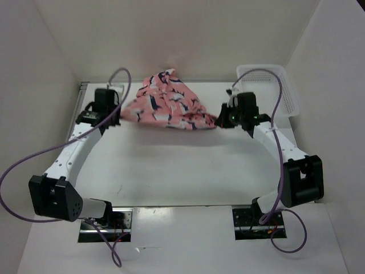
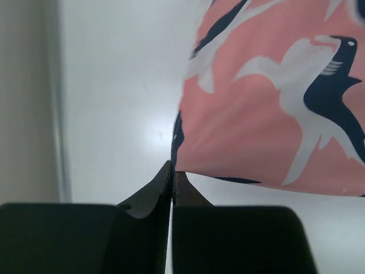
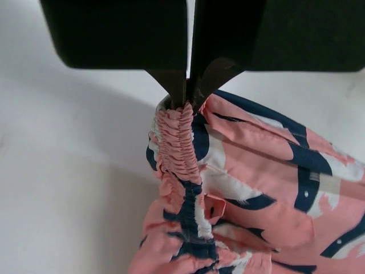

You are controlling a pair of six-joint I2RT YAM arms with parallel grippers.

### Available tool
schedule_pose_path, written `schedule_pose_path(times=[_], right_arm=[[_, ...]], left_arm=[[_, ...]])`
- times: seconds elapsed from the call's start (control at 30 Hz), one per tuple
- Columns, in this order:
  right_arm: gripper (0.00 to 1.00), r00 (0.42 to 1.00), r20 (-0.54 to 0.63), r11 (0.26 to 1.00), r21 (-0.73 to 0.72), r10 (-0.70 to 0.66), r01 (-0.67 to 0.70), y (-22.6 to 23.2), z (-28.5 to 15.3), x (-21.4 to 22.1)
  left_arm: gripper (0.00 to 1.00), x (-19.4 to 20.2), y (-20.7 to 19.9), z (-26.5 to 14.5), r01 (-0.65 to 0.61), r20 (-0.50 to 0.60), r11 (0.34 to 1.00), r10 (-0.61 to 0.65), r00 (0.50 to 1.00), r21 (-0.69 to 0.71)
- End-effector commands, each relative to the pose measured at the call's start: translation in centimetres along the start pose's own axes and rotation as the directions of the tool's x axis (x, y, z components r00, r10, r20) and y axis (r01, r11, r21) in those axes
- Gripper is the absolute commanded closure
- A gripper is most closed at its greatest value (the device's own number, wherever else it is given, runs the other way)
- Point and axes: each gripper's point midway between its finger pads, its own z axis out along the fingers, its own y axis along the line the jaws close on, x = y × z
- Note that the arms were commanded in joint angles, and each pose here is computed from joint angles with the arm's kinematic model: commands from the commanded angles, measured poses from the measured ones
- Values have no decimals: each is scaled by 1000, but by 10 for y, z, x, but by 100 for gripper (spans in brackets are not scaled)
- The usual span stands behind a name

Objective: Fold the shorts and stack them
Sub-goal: Flatten the shorts out

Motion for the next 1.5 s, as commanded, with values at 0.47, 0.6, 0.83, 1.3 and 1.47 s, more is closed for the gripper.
schedule_pose_path(times=[0.47, 0.6, 0.83, 1.3, 1.47], right_arm=[[96, 946, -225, 963, 186, 234, -194, -29, -32, 132], [55, 942, -237, 963, 180, 239, -199, -28, -31, 133], [0, 976, -168, 985, 129, 138, -117, -19, -34, 85], [13, 897, -120, 904, 5, -425, 429, 103, 72, 42], [23, 882, -123, 887, 35, -454, 461, 102, 125, 40]], left_arm=[[100, 213, -44, -45, -198, -453, 958, 273, 849, 206], [100, 235, -39, -48, -260, -487, 947, 319, 813, 187], [82, 244, -31, -42, -317, -492, 939, 341, 801, 135], [0, 71, -75, -12, -125, -101, 969, 149, 984, 214], [0, 24, -99, 64, -38, -139, 939, 91, 986, 343]])
